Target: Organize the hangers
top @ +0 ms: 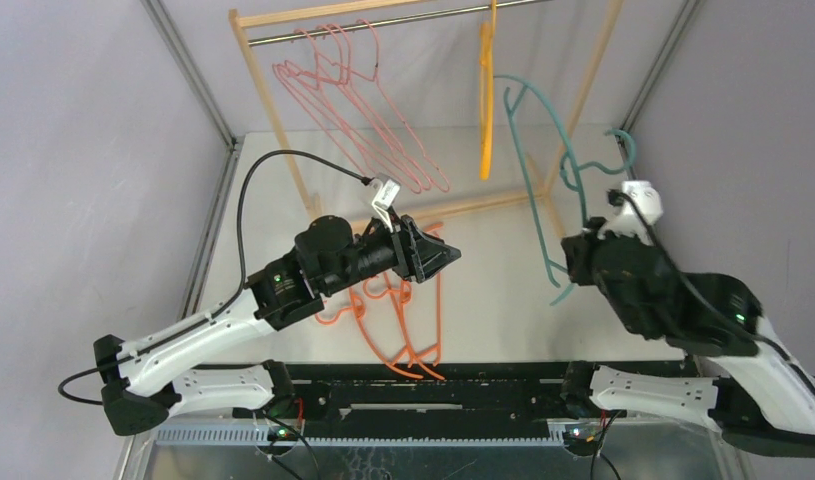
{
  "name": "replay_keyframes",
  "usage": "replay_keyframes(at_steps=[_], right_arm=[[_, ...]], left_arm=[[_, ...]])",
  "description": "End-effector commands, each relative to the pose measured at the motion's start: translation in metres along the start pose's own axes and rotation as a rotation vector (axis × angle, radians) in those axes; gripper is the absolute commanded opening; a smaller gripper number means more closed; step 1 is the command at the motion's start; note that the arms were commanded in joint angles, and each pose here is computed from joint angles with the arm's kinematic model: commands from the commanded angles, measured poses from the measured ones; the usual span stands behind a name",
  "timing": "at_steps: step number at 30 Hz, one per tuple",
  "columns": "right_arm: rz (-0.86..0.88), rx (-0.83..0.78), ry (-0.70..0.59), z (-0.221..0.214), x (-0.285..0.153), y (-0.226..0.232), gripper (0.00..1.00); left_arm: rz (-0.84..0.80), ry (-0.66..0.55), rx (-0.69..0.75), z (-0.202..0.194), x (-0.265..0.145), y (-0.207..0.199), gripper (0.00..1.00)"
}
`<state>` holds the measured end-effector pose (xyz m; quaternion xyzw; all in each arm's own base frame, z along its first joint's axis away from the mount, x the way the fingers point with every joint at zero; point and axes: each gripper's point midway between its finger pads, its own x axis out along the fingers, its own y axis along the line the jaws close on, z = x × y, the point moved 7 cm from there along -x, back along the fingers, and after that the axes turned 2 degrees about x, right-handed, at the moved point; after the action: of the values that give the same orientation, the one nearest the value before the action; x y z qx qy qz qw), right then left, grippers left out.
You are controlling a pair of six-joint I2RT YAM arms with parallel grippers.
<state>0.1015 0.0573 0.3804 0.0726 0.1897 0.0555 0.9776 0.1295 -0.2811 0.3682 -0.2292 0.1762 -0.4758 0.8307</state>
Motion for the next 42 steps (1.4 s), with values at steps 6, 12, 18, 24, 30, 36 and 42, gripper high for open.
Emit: replay_keyframes(at_steps=[6, 12, 18, 24, 30, 36, 42], right_arm=[[-0.082, -0.045, -0.117, 0.057, 0.037, 0.022, 0.00], [-0.137, -0.076, -0.130, 0.080, 0.074, 0.024, 0.00], [-0.155, -0.120, -0.161, 0.100, 0.115, 0.037, 0.00], [-0.175, -0.125, -0.188, 0.120, 0.150, 0.045, 0.00], [-0.246, -0.149, -0.242, 0.137, 0.171, 0.042, 0.00], [-0.291, -0.165, -0.282, 0.149, 0.189, 0.042, 0.00], [-0.294, -0.175, -0.275, 0.155, 0.215, 0.048, 0.00]], left_arm=[[-0.006, -0.037, 0.055, 0.012, -0.009, -0.003, 0.55], [0.017, -0.037, 0.073, 0.011, -0.015, 0.003, 0.55], [0.034, -0.041, 0.077, 0.013, -0.022, 0.010, 0.55], [0.056, -0.032, 0.097, 0.013, -0.026, 0.016, 0.54], [0.079, -0.036, 0.102, 0.014, -0.030, 0.024, 0.54], [0.094, -0.036, 0.095, 0.014, -0.033, 0.032, 0.54], [0.107, -0.038, 0.092, 0.016, -0.037, 0.038, 0.54]])
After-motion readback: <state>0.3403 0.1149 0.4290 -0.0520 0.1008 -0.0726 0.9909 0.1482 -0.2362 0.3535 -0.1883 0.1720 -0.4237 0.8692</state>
